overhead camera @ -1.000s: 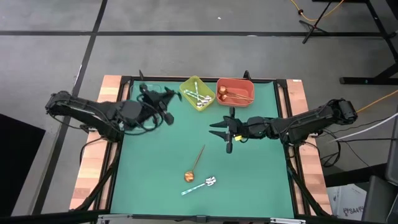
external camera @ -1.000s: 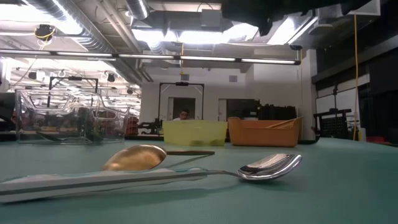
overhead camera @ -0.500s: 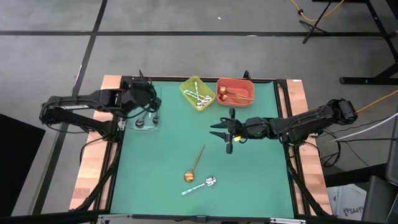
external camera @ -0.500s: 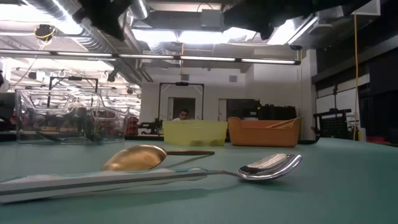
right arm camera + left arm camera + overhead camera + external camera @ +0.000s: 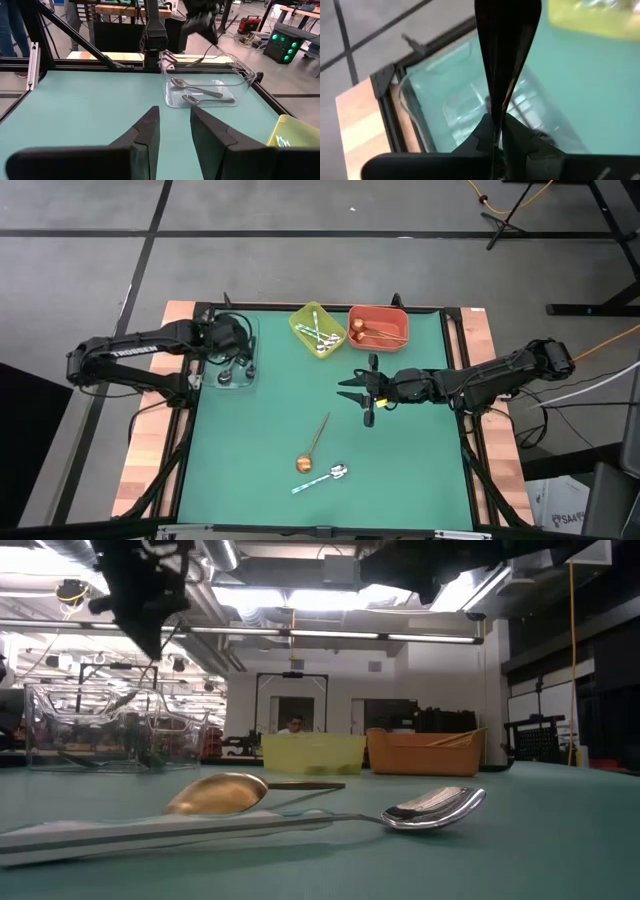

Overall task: Sort silverware by color (type)
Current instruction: Put the black spoon into the transparent bin

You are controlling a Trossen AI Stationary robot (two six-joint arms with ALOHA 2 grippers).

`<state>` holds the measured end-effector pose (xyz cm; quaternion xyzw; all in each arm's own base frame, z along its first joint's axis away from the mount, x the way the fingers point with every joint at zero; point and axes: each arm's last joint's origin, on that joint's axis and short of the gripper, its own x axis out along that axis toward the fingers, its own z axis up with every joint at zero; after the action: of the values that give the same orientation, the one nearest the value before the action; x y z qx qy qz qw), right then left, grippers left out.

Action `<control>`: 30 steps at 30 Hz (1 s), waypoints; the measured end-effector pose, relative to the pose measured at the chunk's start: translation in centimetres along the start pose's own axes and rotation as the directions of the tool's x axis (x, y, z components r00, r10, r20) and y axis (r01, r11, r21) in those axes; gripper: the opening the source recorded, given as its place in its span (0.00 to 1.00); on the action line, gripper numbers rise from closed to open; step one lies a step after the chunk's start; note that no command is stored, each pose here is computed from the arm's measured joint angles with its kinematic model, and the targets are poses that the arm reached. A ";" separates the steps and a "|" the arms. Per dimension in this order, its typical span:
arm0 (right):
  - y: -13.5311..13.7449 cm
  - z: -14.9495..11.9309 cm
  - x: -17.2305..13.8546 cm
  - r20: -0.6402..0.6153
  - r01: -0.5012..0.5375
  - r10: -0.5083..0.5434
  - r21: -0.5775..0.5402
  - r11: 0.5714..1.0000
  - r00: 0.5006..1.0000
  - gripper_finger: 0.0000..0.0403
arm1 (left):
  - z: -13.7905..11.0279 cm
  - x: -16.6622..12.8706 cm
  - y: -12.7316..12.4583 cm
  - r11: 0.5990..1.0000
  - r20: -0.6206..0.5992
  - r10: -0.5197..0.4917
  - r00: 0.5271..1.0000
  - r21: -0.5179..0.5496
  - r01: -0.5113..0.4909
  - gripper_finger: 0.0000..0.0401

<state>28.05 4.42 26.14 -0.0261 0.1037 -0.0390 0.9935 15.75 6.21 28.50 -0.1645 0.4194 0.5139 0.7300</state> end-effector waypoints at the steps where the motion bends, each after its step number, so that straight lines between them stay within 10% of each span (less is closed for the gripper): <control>1: 0.0 0.0 0.0 -0.001 0.000 0.000 0.000 1.000 1.000 0.25 | -0.3 0.5 0.0 1.000 -0.015 0.009 1.000 0.002 -0.009 0.03; 30: 0.0 0.0 0.0 -0.002 0.000 0.000 -0.001 1.000 1.000 0.25 | -6.2 10.3 0.8 0.987 -0.092 0.047 0.995 -0.147 -0.060 0.05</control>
<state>28.05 4.42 26.10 -0.0264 0.1049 -0.0388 0.9934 13.55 8.67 16.87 -0.2301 0.4156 0.5557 0.6823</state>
